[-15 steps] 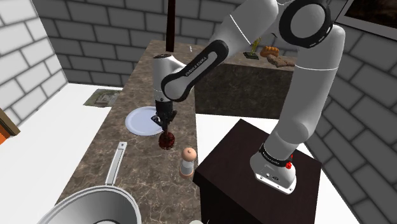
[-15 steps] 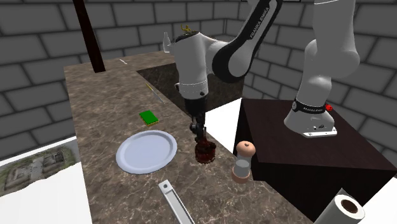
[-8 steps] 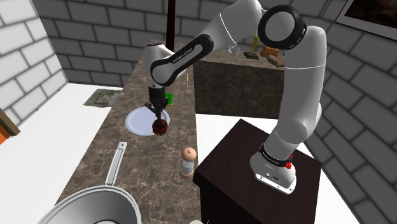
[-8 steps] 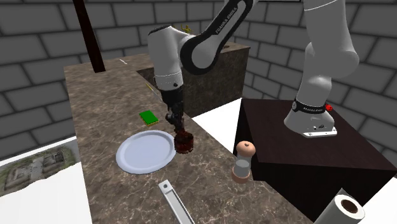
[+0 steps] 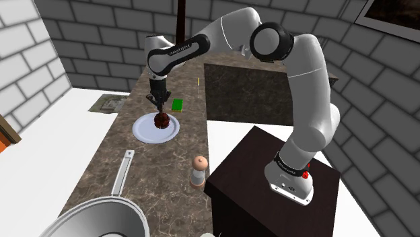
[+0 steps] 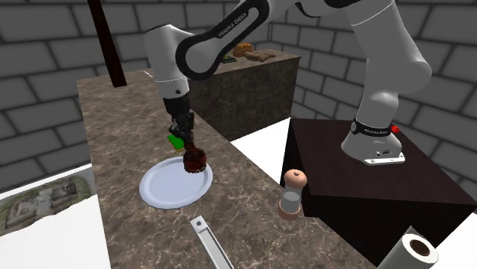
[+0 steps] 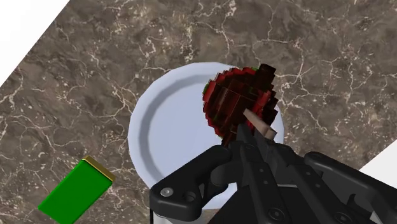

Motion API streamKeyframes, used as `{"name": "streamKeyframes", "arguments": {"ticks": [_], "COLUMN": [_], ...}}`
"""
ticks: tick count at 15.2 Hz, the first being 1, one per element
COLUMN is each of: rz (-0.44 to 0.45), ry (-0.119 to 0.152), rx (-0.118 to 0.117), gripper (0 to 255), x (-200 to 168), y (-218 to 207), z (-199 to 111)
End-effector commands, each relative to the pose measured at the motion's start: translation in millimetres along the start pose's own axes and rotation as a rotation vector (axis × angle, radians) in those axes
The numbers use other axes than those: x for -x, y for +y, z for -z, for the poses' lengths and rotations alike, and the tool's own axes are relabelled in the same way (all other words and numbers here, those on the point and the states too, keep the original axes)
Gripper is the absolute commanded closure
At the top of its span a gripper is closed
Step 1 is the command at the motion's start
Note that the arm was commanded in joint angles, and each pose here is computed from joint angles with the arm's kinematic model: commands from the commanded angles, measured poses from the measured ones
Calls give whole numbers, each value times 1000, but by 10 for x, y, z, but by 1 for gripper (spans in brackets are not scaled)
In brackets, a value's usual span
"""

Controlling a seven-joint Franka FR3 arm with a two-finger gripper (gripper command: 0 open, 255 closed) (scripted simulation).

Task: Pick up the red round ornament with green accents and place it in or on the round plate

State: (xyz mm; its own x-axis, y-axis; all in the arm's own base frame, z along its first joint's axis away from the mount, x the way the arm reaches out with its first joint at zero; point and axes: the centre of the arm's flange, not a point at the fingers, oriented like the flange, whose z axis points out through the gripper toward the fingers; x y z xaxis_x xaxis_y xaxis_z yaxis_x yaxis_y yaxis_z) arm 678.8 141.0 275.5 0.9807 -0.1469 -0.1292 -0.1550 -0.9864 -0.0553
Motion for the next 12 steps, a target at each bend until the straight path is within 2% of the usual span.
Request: {"name": "streamKeyframes", "arguments": {"ticks": [1, 4, 12], "rz": [0, 0, 0], "ry": [0, 0, 0], "rx": [1, 1, 1], "gripper": [255, 255, 255], "x": [-265, -676, -730], "y": [44, 123, 146], "z": [57, 164, -254]}}
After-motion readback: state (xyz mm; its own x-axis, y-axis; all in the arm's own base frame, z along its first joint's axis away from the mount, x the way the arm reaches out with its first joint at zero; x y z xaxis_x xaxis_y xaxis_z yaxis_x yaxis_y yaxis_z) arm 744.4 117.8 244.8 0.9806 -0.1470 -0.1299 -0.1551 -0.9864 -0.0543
